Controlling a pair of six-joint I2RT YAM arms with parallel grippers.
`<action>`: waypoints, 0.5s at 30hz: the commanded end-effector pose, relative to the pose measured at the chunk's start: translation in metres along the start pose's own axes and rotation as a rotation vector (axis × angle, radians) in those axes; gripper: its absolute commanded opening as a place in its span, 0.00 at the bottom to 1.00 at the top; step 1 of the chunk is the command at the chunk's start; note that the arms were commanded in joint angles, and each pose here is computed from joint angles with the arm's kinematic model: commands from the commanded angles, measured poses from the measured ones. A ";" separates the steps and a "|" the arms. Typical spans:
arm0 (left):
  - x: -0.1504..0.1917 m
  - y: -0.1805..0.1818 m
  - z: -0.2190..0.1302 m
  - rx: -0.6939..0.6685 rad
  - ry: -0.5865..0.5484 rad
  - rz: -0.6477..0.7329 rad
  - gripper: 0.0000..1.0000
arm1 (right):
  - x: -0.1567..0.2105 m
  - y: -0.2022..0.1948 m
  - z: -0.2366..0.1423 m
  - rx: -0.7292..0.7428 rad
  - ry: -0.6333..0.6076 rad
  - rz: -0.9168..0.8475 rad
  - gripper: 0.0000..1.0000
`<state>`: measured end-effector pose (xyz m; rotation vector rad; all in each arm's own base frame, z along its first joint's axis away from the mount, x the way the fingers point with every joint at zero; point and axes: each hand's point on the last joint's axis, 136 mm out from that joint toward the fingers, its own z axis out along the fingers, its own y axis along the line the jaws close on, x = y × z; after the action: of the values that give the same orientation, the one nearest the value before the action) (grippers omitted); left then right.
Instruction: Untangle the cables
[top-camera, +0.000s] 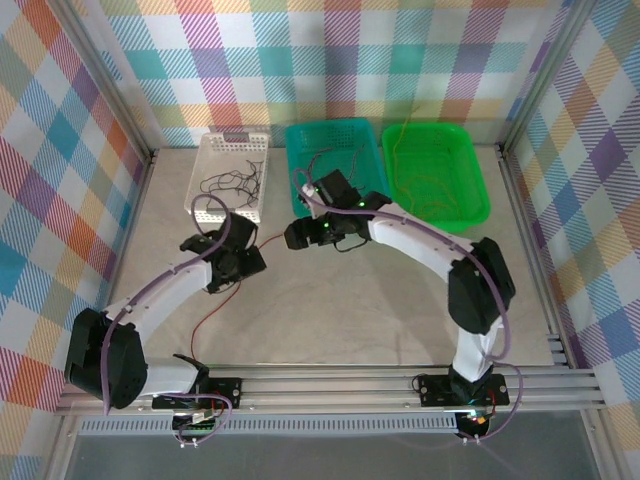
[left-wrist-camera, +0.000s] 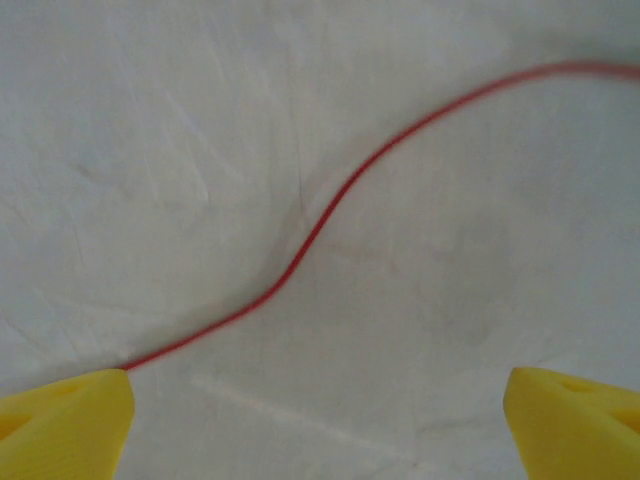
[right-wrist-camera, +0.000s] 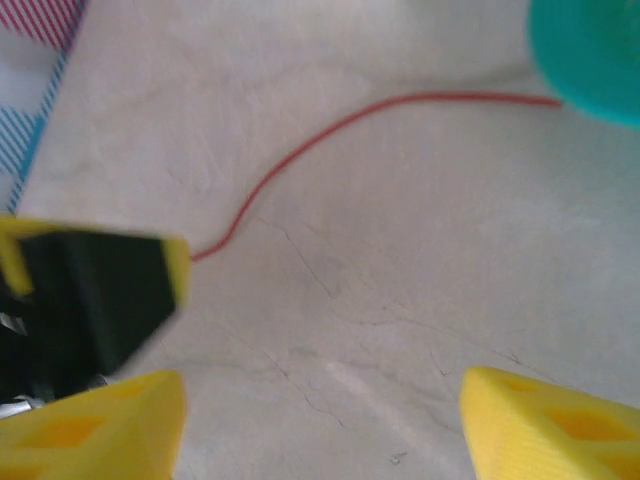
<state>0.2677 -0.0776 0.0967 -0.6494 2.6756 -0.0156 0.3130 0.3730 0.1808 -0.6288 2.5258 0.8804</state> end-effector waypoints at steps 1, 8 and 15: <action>0.019 0.019 0.011 -0.076 0.024 -0.007 0.95 | -0.019 0.009 -0.038 0.018 -0.131 -0.050 0.93; 0.027 0.027 0.025 -0.085 0.020 0.024 0.87 | -0.014 0.015 -0.095 0.059 -0.233 -0.105 1.00; 0.014 0.028 0.052 -0.180 -0.009 0.097 0.66 | -0.002 0.028 -0.139 0.023 -0.312 -0.137 1.00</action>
<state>0.2486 -0.0618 0.0414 -0.5997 2.7631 0.1868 0.2774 0.3101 0.2822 -0.5833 2.2370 0.8299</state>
